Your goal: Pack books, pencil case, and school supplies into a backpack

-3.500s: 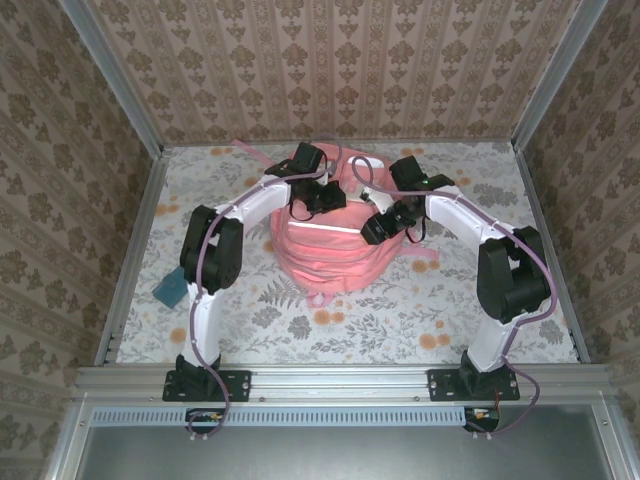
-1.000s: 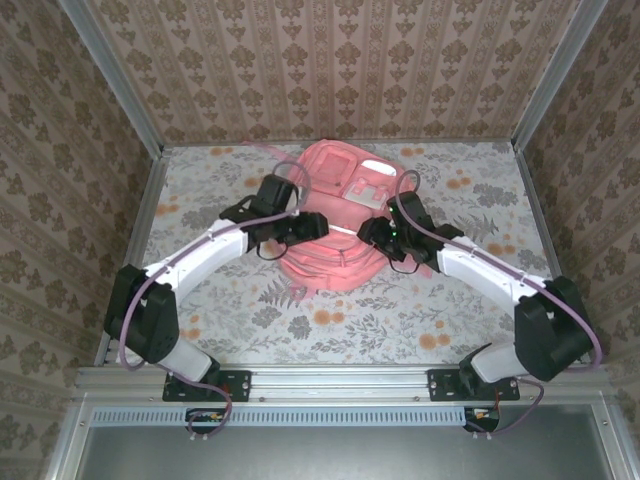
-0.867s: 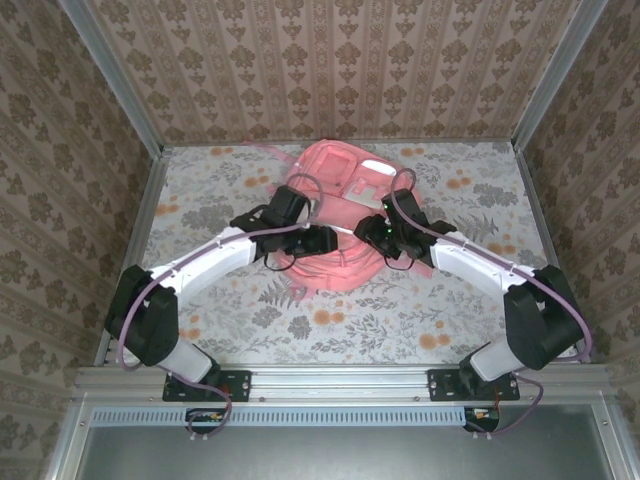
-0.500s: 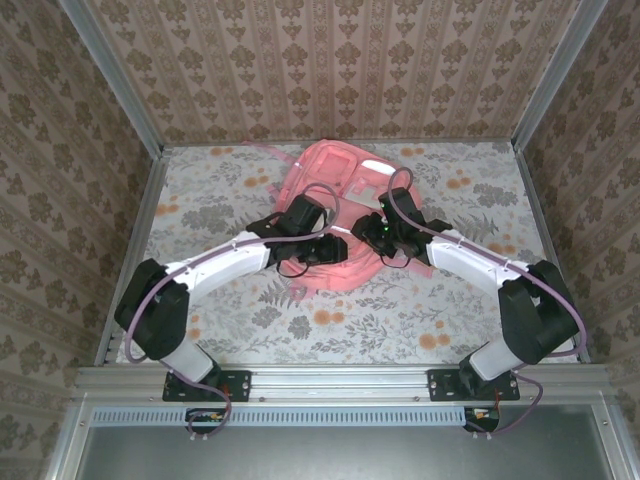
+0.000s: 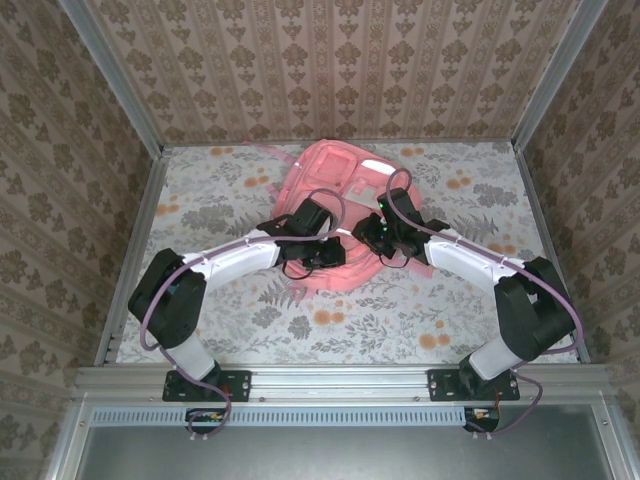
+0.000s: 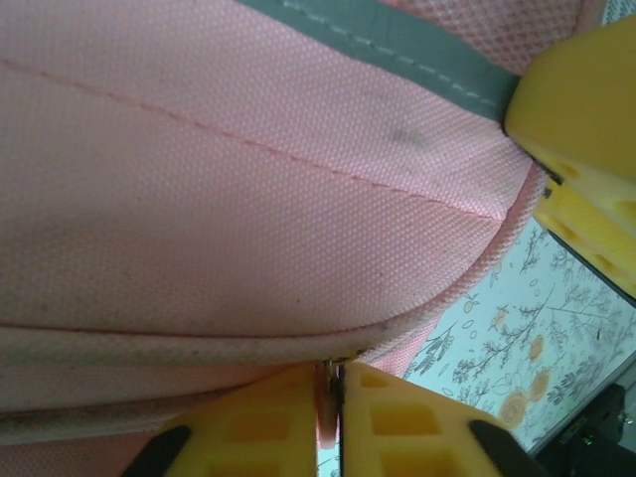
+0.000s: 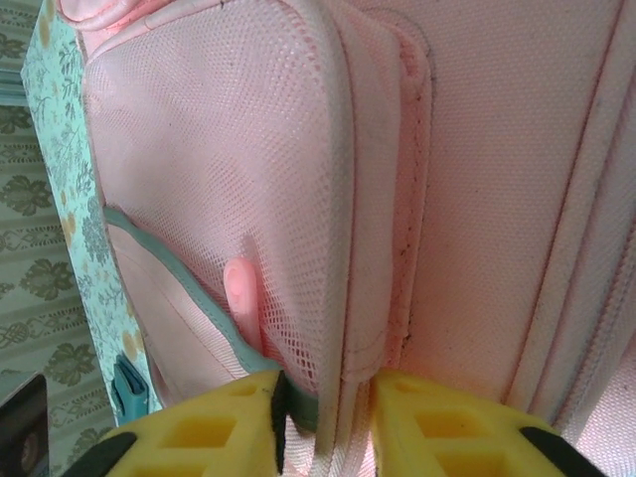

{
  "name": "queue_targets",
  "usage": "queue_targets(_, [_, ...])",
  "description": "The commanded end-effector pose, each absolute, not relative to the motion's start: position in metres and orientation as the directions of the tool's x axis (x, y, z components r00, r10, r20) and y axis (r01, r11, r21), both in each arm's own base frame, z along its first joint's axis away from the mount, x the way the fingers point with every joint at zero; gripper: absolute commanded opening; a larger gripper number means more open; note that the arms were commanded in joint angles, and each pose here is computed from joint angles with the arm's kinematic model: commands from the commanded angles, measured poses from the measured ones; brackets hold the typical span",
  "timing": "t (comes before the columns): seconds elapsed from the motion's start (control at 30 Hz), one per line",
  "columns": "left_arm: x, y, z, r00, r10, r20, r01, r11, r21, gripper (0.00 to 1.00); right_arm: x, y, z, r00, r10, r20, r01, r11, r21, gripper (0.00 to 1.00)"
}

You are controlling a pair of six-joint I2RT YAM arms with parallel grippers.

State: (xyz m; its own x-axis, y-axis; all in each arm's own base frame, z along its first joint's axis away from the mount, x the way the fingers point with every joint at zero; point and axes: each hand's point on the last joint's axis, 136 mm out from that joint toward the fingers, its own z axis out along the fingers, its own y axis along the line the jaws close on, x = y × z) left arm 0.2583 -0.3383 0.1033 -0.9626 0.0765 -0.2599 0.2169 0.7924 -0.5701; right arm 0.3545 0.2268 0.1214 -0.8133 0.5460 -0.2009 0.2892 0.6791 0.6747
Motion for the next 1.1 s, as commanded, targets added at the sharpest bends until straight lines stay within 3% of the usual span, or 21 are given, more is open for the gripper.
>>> queue_targets(0.0, [0.267,-0.340,0.109,-0.951,0.070,-0.302,0.231,0.809,-0.540,0.01,0.354,0.227,0.118,-0.814,0.543,-0.208,0.289,0.688,0.666,0.23])
queue_targets(0.23, [0.271,-0.294,0.108,-0.929,0.092,-0.358,0.239,0.888,-0.392,0.00,0.353,0.190,0.122,-0.766,0.550,-0.333,0.303,0.766,0.567,0.11])
queue_targets(0.5, [0.283,-0.246,0.103,-0.911,0.058,-0.409,0.216,0.911,-0.352,0.00,0.358,0.152,0.131,-0.736,0.540,-0.407,0.309,0.804,0.508,0.10])
queue_targets(0.57, [0.289,-0.248,0.107,-0.893,0.069,-0.444,0.250,0.897,-0.364,0.00,0.357,0.147,0.137,-0.734,0.533,-0.421,0.301,0.811,0.502,0.18])
queue_targets(0.67, [0.290,-0.268,0.120,-0.862,0.119,-0.493,0.352,0.840,-0.413,0.00,0.348,0.153,0.152,-0.739,0.532,-0.414,0.266,0.795,0.546,0.46])
queue_targets(0.73, [0.286,-0.287,0.132,-0.836,0.151,-0.527,0.425,0.786,-0.450,0.00,0.337,0.159,0.158,-0.743,0.543,-0.390,0.270,0.778,0.567,0.58])
queue_targets(1.07, [0.250,-0.363,0.179,-0.728,0.249,-0.639,0.645,0.564,-0.515,0.00,0.296,0.158,0.147,-0.645,0.711,-0.279,0.428,0.639,0.639,0.63])
